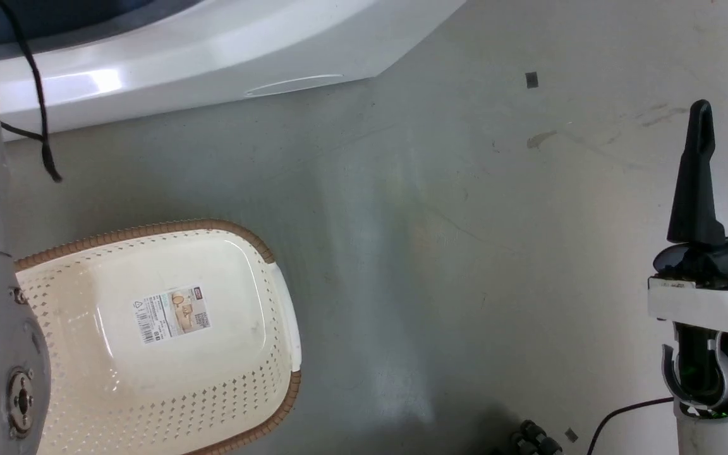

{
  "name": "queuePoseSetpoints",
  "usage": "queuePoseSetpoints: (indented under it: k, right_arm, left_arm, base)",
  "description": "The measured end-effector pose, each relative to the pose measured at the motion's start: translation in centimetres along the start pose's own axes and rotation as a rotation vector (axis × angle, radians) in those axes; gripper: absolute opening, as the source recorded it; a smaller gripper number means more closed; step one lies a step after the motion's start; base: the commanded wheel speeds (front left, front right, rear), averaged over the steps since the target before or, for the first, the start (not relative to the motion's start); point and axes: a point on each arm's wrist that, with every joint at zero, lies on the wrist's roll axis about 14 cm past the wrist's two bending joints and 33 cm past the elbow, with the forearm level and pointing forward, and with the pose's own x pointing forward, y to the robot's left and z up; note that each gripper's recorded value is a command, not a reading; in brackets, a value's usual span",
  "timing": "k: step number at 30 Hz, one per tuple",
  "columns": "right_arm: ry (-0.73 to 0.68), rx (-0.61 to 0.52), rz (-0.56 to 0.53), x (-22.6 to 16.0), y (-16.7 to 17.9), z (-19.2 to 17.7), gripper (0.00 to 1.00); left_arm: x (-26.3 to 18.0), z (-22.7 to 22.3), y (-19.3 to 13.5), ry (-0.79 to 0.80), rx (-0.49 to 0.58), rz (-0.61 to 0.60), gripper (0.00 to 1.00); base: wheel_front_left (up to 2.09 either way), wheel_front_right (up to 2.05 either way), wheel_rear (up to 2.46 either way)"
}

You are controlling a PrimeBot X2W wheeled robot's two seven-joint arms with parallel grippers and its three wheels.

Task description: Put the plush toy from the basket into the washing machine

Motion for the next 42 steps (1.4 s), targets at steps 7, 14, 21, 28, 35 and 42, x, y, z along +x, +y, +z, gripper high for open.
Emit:
queuePoseSetpoints:
  k: [7, 14, 21, 28, 35, 42]
  right_arm:
    - [-0.033, 0.012, 0.029, 0.0, 1.1, 1.4, 1.00]
    - [-0.081, 0.018, 0.057, -0.5, 2.2, 3.6, 1.00]
    - [-0.116, 0.016, 0.106, -1.4, 4.1, 5.4, 1.00]
    - [-0.141, 0.021, 0.147, -3.0, 5.6, 7.0, 1.00]
    - [-0.145, 0.004, 0.169, -5.3, 6.2, 7.9, 1.00]
    - [-0.159, 0.005, 0.188, -7.3, 6.7, 8.9, 1.00]
  left_arm:
    - [-1.2, 1.7, -0.2, -0.009, -0.002, -0.012, 1.00]
    - [-5.9, 1.3, -0.9, 0.047, 0.022, -0.021, 1.00]
    - [-10.9, 3.4, -0.2, 0.035, 0.023, 0.009, 1.00]
    - [-16.4, 7.1, 0.6, -0.032, 0.020, 0.032, 1.00]
    - [-22.5, 9.0, 1.5, -0.051, 0.036, 0.045, 1.00]
    - [-28.3, 10.8, 2.2, -0.078, 0.037, 0.065, 1.00]
  base:
    - [0.00, 0.00, 0.00]
    - [0.00, 0.00, 0.00]
    - [0.00, 0.00, 0.00]
    - [0.00, 0.00, 0.00]
    - [0.00, 0.00, 0.00]
    - [0.00, 0.00, 0.00]
